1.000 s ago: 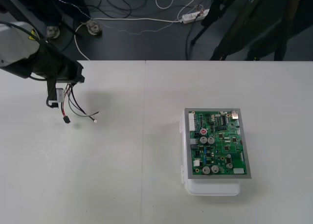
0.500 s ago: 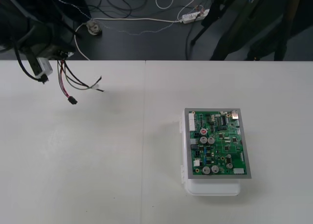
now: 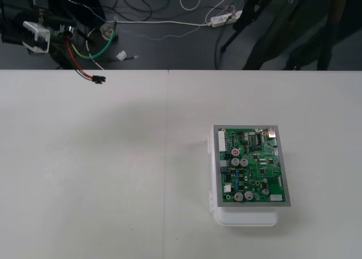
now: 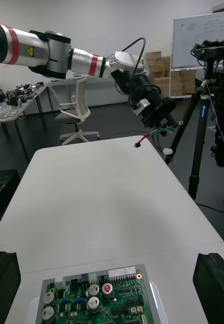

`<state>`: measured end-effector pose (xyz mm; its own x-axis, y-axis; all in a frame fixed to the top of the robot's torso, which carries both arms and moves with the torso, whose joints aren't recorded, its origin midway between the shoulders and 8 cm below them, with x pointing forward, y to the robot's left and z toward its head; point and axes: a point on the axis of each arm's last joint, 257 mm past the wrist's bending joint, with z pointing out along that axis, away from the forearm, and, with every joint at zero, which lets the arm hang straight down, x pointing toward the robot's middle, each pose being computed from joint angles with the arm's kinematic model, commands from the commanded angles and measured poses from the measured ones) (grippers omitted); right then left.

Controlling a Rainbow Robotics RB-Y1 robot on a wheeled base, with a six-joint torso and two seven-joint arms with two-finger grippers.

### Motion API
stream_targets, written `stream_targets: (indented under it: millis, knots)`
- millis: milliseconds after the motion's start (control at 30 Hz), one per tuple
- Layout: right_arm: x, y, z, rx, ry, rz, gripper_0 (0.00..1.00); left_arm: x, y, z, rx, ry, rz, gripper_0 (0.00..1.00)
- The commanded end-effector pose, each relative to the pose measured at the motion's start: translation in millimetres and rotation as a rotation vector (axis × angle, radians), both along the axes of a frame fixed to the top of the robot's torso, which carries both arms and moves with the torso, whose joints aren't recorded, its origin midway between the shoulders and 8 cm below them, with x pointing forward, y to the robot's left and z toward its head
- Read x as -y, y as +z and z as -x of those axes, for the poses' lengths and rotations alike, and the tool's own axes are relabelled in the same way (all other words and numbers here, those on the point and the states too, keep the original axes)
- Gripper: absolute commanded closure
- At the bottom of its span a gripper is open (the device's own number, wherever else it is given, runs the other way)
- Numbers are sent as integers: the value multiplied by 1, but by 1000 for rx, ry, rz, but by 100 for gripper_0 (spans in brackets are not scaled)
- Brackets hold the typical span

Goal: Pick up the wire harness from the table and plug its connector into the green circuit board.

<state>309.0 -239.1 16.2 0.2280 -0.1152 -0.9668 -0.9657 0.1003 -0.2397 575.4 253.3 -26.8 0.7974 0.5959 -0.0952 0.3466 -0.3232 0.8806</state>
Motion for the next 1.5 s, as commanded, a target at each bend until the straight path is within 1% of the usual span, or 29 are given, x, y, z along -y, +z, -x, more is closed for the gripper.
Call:
stream_targets:
  millis: [33,333,500,633,900,1133,1233,1500]
  knots:
    - [0,3,0,-51,5,41,0,-4,40,16,-85,29,149,100]
    - [0,3,0,-51,5,41,0,20,77,32,-246,36,283,100]
    - [0,3,0,-51,5,41,0,32,98,40,-310,36,335,100]
    - [0,3,0,-51,5,41,0,39,111,47,-391,52,424,100]
    - [0,3,0,-51,5,41,0,51,120,64,-435,58,503,100]
    - [0,3,0,-51,5,41,0,67,104,91,-495,48,545,100]
    - [0,3,0,-51,5,41,0,71,92,103,-518,52,536,100]
    - [0,3,0,-51,5,41,0,108,49,144,-650,15,508,100]
